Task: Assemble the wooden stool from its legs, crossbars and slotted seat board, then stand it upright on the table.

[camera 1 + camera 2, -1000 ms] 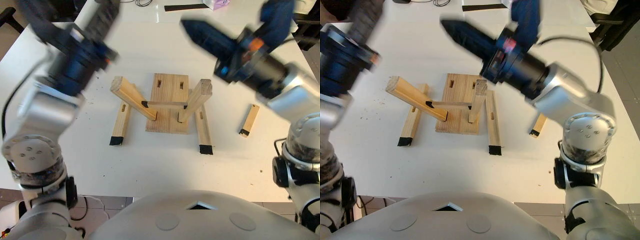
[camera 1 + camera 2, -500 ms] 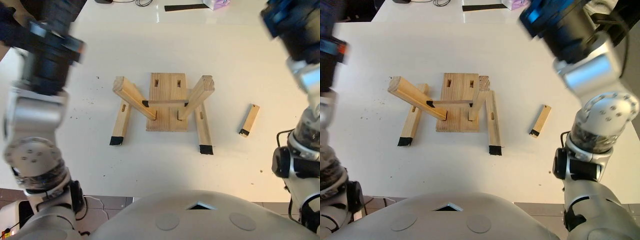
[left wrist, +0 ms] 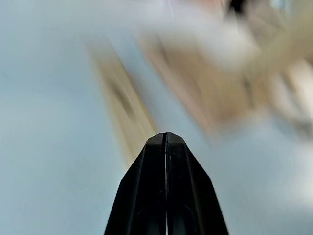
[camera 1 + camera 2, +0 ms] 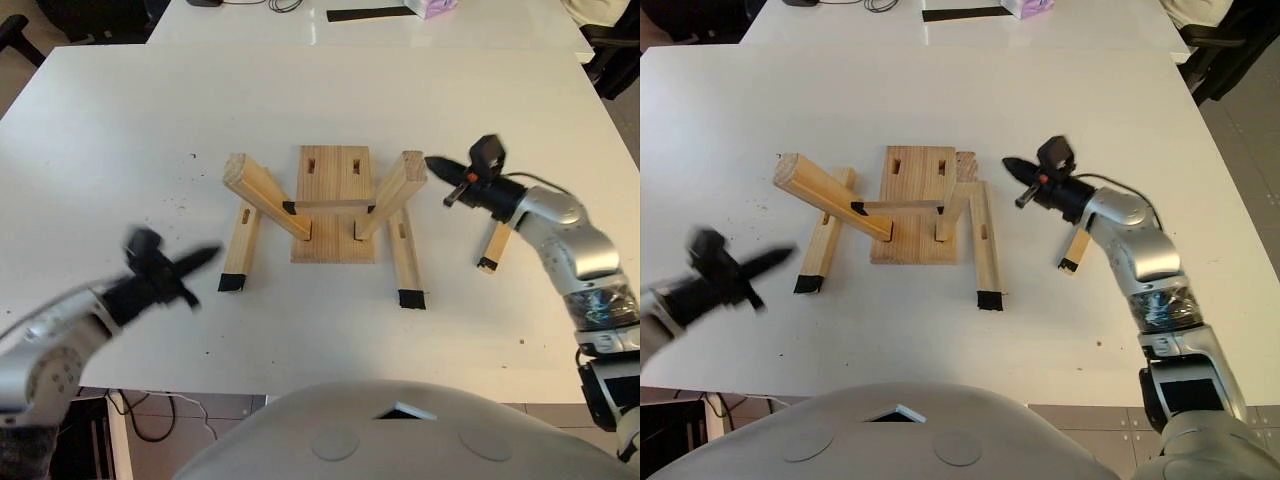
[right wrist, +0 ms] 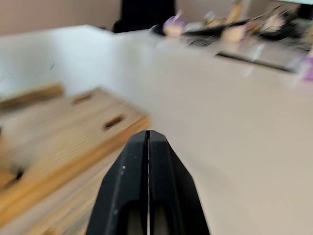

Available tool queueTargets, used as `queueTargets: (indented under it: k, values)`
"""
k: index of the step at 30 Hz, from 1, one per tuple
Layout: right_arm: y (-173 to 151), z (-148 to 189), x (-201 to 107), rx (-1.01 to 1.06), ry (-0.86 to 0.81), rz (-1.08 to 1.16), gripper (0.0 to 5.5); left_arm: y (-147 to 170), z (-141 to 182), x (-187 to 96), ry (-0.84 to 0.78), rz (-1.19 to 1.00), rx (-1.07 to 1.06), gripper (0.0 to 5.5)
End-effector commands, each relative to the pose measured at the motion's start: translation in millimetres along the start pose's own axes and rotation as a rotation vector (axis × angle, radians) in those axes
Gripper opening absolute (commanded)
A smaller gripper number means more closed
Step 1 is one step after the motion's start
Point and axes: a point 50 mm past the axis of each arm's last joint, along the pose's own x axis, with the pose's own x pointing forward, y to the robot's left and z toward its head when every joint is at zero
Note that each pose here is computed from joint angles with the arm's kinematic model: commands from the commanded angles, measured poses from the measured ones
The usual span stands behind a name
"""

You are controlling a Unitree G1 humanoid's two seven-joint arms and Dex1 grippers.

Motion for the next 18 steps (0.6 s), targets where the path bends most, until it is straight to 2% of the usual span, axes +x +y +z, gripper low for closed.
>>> queueTargets:
  k: [1,5,10,18]
  values:
    - [11.3,13.4,10.4,-0.033,-0.039,0.218,0.01,-31.3,22.7,28.7,-0.081,-0.156,0.112,0.00]
    - [29.9,10.4,15.6,-0.021,0.024,0.481,0.01,-44.9,33.0,58.8,-0.141,-0.185,0.152,0.00]
    - [39.9,-1.7,21.4,-0.008,0.057,0.539,0.01,-32.1,39.2,82.9,-0.169,-0.125,0.173,0.00]
    - [72.2,-13.4,44.8,0.064,0.004,0.533,0.01,6.2,38.7,84.6,-0.136,0.045,0.208,0.00]
